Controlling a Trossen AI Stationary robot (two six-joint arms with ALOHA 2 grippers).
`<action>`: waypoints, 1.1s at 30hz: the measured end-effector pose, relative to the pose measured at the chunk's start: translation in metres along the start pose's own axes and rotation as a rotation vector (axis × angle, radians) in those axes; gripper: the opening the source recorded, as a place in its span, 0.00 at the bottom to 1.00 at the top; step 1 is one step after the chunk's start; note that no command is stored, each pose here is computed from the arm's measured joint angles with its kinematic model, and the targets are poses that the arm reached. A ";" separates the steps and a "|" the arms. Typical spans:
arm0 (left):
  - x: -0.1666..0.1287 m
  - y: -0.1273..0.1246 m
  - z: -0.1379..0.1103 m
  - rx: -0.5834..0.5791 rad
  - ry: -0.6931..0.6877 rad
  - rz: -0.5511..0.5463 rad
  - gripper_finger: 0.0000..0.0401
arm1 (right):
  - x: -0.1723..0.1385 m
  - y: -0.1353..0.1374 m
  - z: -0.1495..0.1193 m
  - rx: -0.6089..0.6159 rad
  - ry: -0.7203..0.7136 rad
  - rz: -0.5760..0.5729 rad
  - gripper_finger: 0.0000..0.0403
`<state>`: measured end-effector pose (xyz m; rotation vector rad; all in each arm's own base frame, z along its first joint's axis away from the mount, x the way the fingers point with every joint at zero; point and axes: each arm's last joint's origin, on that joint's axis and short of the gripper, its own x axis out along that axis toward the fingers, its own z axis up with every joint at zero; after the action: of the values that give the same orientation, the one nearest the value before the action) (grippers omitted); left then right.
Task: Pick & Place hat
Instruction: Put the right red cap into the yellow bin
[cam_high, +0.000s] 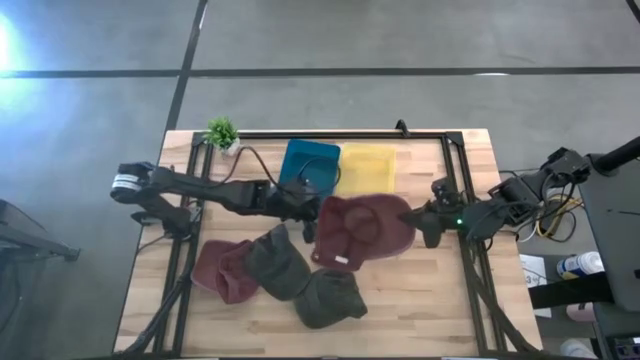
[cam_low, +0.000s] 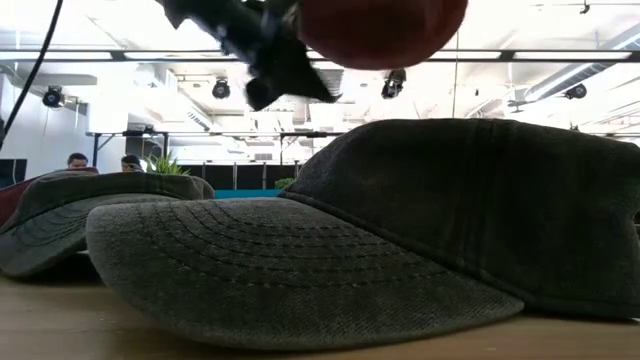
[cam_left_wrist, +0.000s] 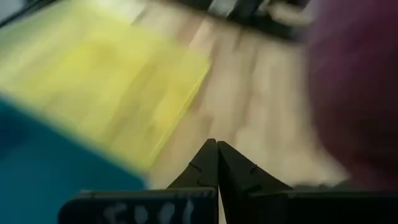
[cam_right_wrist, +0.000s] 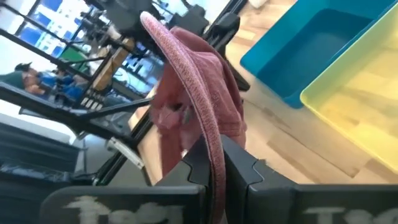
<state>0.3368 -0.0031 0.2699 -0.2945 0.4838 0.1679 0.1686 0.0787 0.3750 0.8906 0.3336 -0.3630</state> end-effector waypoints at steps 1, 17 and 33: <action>0.003 -0.002 0.003 0.002 -0.012 -0.012 0.00 | 0.001 0.001 -0.001 0.000 -0.001 -0.001 0.03; -0.003 -0.025 0.069 0.064 -0.307 -0.123 0.00 | 0.039 0.018 -0.013 0.051 -0.148 -0.037 0.03; -0.012 -0.042 0.047 -0.096 -0.182 0.166 0.00 | 0.067 0.015 -0.025 0.068 -0.315 -0.174 0.03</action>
<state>0.3564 -0.0286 0.3255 -0.3293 0.3197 0.3774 0.2311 0.0957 0.3424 0.8575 0.1081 -0.6695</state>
